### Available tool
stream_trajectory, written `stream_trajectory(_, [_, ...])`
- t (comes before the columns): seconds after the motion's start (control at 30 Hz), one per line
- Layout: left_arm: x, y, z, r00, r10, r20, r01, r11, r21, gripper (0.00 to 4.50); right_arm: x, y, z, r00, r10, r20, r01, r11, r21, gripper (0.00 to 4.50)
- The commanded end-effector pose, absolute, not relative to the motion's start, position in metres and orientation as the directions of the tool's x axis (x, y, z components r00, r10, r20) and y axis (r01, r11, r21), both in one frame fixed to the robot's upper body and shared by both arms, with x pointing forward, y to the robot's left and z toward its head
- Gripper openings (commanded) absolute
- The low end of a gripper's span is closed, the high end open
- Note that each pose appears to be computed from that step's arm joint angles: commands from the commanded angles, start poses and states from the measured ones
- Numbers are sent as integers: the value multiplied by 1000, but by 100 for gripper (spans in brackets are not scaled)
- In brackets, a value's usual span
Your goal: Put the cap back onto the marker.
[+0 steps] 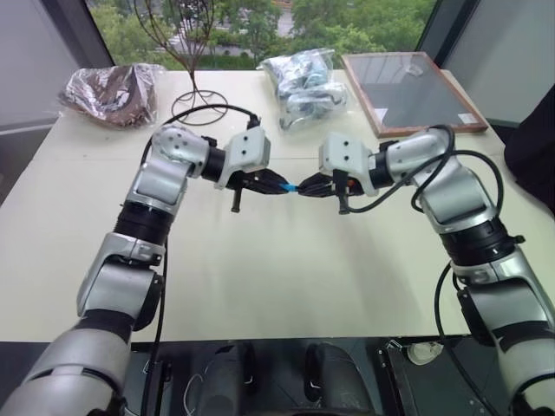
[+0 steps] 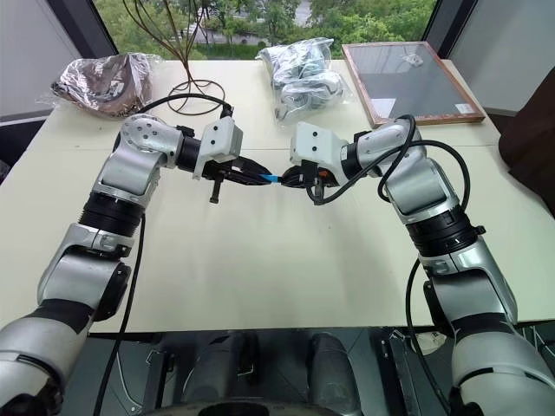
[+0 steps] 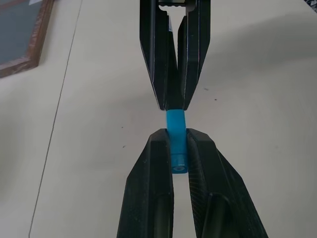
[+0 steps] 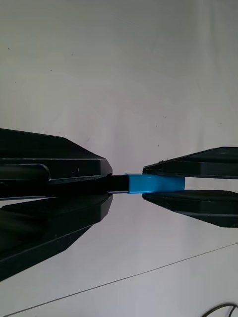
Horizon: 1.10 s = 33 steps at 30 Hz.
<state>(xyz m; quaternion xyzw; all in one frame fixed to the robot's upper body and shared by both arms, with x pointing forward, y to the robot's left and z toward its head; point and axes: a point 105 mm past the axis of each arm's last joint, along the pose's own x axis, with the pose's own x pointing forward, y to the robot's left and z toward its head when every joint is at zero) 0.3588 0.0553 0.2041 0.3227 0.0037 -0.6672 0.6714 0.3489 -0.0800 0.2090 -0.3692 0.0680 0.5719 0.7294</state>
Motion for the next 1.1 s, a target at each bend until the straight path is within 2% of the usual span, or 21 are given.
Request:
stream_trajectory(0.03, [341,21,217,-15,-911,-411,845,-232,483,2,337,-55,234,300,848,-438,-841,18,-541,0])
stream_trajectory(0.27, [354,30,219,66,-918,-391,836,-163,524,2,342,-71,227,325,822,-467,-850,37,-526,0])
stream_trajectory(0.47, [358,33,219,88,-923,-376,831,-140,538,2,345,-77,226,342,813,-472,-849,52,-526,0])
stream_trajectory(0.63, [364,35,220,132,-923,-361,821,-102,561,242,347,-81,221,348,801,-488,-853,55,-519,0])
stream_trajectory(0.7, [369,38,222,176,-916,-361,802,-79,593,341,350,-90,210,355,779,-517,-863,60,-501,0])
stream_trajectory(0.8, [377,46,229,222,-913,-342,795,-33,605,341,358,-111,189,383,737,-558,-880,106,-464,0])
stream_trajectory(0.87, [378,56,236,224,-915,-335,810,-17,587,341,369,-129,177,441,704,-556,-872,191,-450,0])
stream_trajectory(1.03, [369,79,242,202,-919,-338,857,-1,515,341,390,-154,182,599,648,-470,-788,369,-494,0])
stream_trajectory(1.1, [371,98,249,277,-925,-260,875,131,467,341,396,-176,189,698,591,-405,-709,489,-508,0])
